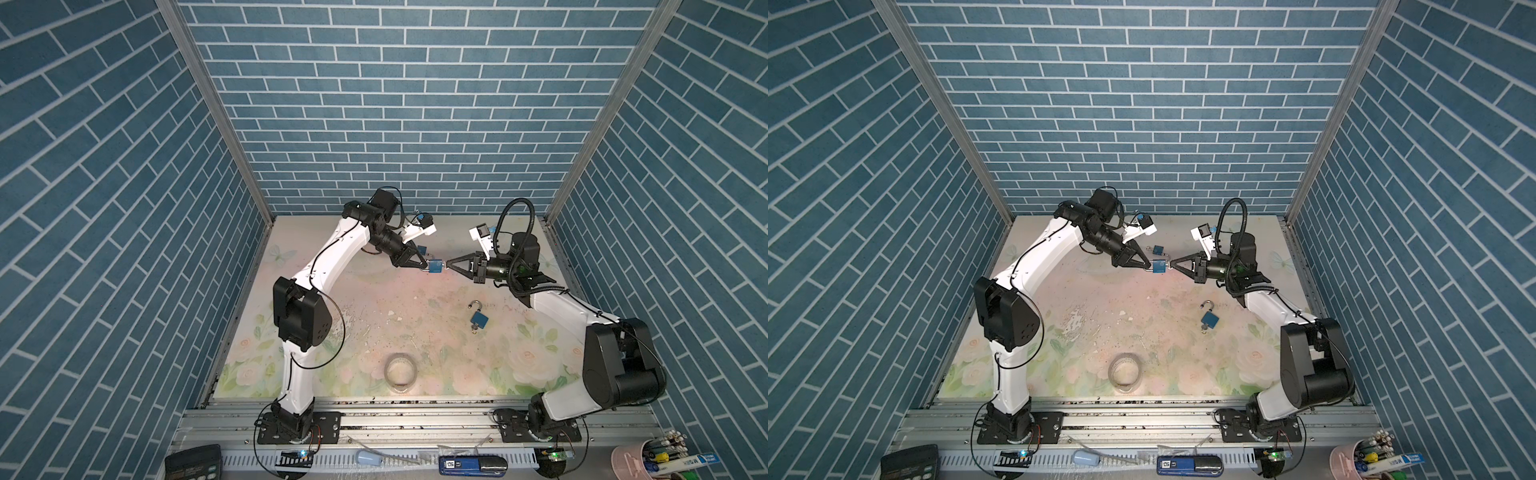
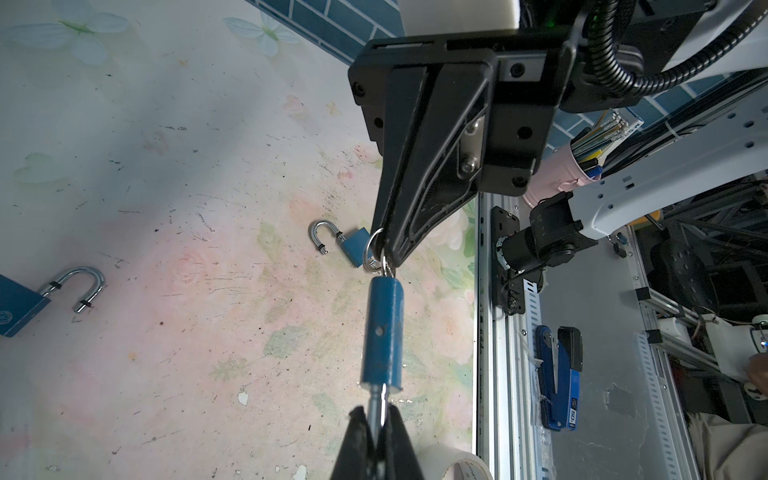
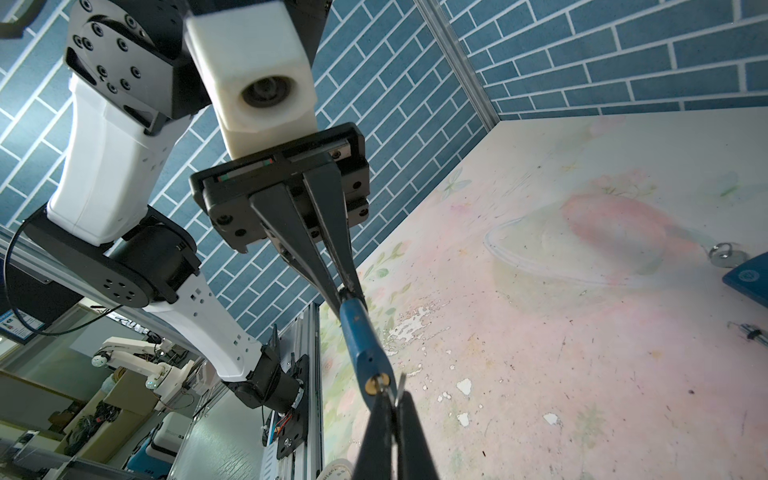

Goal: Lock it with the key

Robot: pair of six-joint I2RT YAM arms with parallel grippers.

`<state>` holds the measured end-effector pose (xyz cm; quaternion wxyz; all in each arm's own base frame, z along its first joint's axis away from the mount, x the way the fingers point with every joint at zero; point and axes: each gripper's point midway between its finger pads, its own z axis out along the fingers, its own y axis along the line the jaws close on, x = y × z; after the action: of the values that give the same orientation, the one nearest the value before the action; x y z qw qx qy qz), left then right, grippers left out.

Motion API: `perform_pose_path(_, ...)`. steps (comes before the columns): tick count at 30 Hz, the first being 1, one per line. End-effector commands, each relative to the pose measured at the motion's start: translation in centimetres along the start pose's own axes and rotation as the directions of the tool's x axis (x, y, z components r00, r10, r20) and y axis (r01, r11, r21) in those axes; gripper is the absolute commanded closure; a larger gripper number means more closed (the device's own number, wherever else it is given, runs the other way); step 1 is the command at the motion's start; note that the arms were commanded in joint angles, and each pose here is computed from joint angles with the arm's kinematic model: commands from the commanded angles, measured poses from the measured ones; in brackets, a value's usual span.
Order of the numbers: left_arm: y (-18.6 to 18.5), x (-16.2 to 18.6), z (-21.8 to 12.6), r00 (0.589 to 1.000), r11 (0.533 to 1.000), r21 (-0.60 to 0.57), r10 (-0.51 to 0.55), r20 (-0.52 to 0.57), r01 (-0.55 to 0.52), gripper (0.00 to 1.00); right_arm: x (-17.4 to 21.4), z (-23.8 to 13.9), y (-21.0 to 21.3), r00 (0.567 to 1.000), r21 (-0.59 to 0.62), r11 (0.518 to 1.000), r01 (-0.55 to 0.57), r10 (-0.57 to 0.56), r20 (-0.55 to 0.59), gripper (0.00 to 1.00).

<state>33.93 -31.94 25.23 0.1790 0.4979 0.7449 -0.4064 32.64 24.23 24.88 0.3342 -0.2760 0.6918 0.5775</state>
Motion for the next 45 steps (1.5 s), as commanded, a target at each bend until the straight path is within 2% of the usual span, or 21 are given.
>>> perform_pose_path(1,1.0,1.9,-2.9,0.992,0.992,-0.046,-0.118,-0.039,0.117,1.00,-1.0,-2.3,-3.3,0.996,0.117,0.992,-0.055,0.046,0.075,1.00)
perform_pose_path(15,1.1,1.0,-2.6,0.993,0.993,-0.023,-0.120,-0.011,0.120,1.00,-0.9,-1.1,-2.4,0.998,0.060,0.997,-0.051,0.048,0.050,0.94)
perform_pose_path(37,1.0,0.4,-2.2,0.992,0.992,-0.001,-0.123,0.017,0.123,1.00,-0.8,1.0,-1.9,0.998,-0.006,0.998,-0.056,0.056,0.025,0.91)
perform_pose_path(45,0.8,0.1,-2.4,0.992,0.993,0.004,-0.122,0.028,0.122,1.00,-1.1,1.1,-1.6,0.999,-0.009,0.999,-0.045,0.045,0.027,0.74)
